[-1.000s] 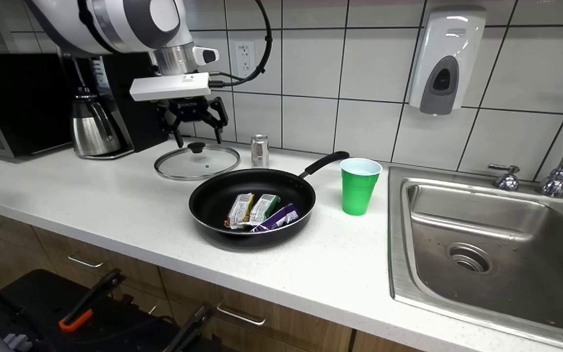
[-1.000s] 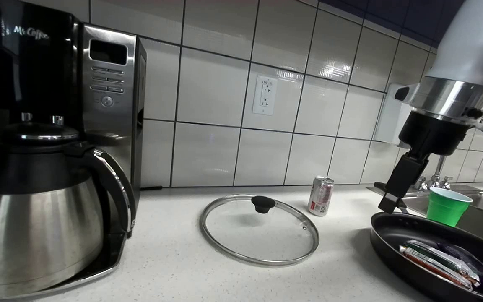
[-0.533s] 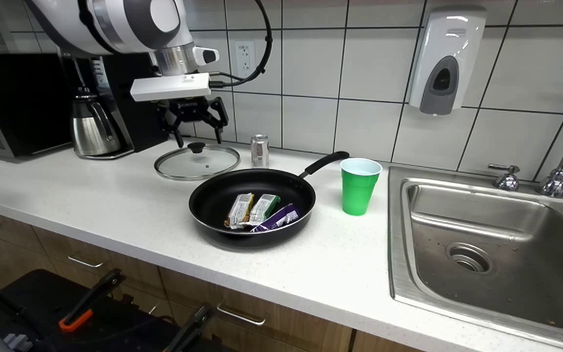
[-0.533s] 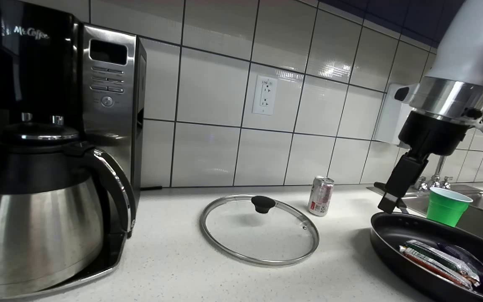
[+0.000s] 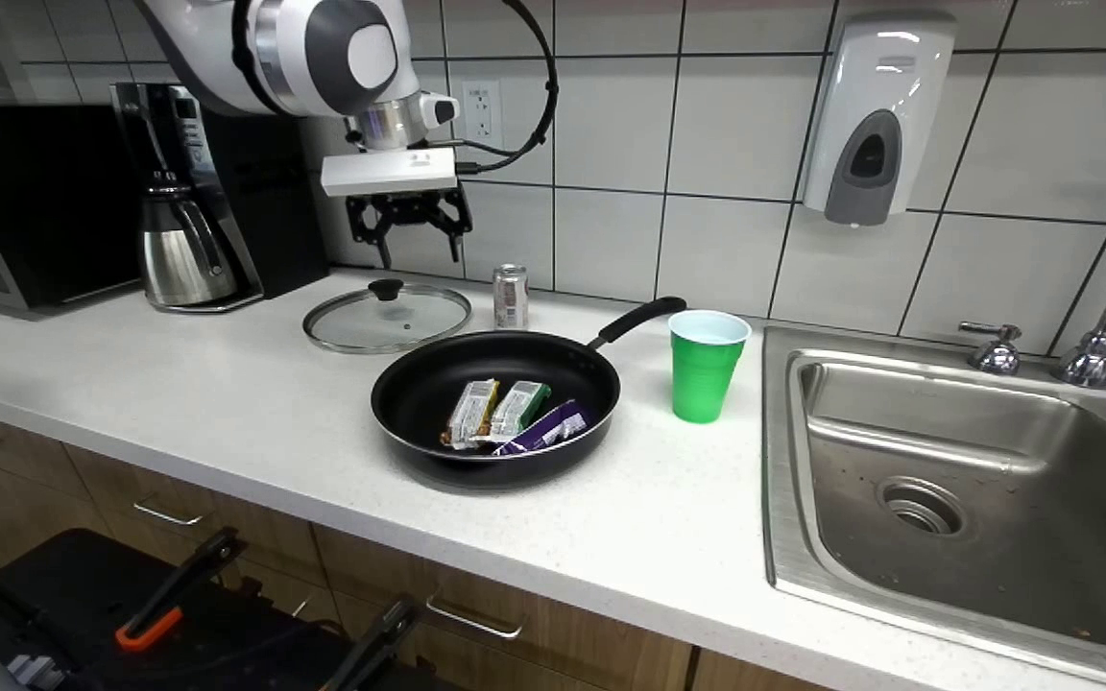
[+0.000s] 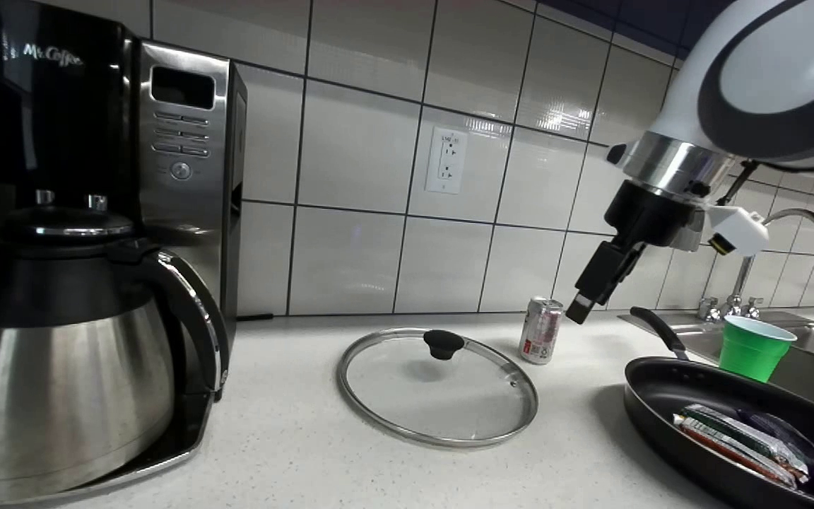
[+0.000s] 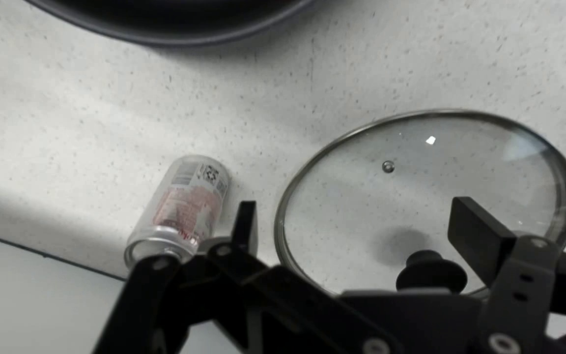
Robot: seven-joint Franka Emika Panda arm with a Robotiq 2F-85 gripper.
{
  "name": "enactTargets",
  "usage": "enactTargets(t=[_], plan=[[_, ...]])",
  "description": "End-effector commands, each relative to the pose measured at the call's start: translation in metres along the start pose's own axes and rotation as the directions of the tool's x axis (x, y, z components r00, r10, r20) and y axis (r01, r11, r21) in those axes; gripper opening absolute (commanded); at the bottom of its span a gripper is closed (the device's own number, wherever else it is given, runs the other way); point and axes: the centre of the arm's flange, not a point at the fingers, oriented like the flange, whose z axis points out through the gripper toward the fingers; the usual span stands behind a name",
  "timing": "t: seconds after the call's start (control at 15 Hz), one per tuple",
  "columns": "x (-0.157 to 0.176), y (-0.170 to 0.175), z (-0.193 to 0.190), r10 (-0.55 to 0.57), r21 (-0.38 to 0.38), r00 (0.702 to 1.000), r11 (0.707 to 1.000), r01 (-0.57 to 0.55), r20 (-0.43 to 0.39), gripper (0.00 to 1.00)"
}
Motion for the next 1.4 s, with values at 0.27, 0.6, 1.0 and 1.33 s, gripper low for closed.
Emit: enactTargets(t=[0.27, 0.6, 1.0, 1.33], plan=[[0.114, 0.027, 0.054, -0.096, 0.056, 0.994, 0.994, 0.099, -0.051, 1.00], [0.117, 0.009, 0.061, -0.084, 0.065, 0.995, 0.994, 0.087, -0.058, 1.00], [0.118, 0.008, 0.067, -0.084, 0.071, 0.995, 0.994, 0.088, -0.051, 1.00], [0.118, 0.008, 0.067, -0.084, 0.071, 0.995, 0.994, 0.088, -0.051, 1.00]])
